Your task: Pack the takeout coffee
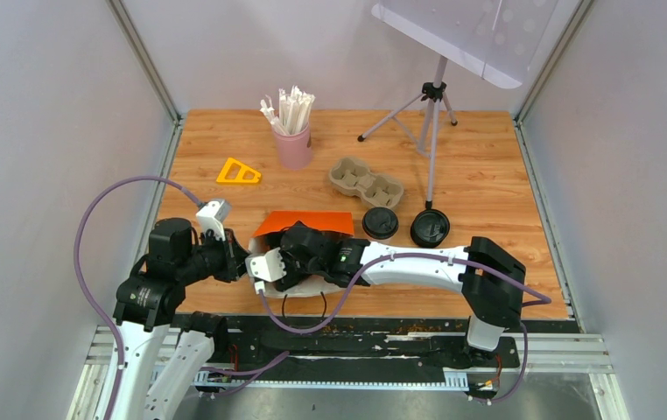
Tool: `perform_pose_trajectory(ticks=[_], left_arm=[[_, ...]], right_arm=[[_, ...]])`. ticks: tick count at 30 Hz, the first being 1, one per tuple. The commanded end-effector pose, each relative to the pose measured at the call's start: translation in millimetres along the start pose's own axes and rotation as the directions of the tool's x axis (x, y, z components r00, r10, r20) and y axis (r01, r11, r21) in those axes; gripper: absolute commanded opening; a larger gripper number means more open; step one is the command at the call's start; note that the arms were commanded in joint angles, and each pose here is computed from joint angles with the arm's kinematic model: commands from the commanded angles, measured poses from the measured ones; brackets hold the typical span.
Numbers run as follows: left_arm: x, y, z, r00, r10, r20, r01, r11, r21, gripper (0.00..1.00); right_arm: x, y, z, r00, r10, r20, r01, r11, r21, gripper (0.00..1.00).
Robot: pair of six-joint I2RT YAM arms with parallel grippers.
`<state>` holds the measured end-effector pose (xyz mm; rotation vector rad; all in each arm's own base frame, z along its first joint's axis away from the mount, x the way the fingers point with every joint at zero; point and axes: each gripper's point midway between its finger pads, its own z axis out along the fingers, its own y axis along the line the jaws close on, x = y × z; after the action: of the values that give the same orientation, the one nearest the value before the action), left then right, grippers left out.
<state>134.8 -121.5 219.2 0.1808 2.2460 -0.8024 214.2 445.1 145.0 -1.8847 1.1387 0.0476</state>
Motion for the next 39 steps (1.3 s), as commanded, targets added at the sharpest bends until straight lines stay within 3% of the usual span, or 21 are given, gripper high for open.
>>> perform_pose_trajectory(ticks=[1,12,20,33,36,39], left_arm=[[-3,-12,-2,1.0,0.004,0.012,-0.005,0.998,0.064,0.0],[-3,-11,0,1.0,0.001,0.016,-0.002,0.998,0.061,0.0],[-4,-11,0,1.0,0.005,0.021,-0.006,0.998,0.059,0.0],[-4,-9,1,1.0,0.006,0.017,-0.007,0.999,0.053,0.0],[-4,-9,1,1.0,0.007,0.018,-0.008,0.999,0.053,0.0],[-5,-9,2,1.0,0.007,0.017,-0.008,0.999,0.054,0.0]], right_arm=[[7,-13,0,0.999,0.033,-0.033,-0.031,0.999,0.044,0.72],[-10,-19,-17,1.0,0.013,0.022,-0.014,0.999,0.041,0.9],[-23,-25,-28,0.998,0.016,0.057,-0.018,0.999,0.031,0.92],[-34,-21,-39,0.994,0.029,0.103,-0.026,0.999,-0.023,0.81],[-36,-20,-42,0.994,0.033,0.107,-0.029,0.999,-0.032,0.71],[-39,-20,-43,0.992,0.036,0.122,-0.031,0.999,-0.037,0.52]])
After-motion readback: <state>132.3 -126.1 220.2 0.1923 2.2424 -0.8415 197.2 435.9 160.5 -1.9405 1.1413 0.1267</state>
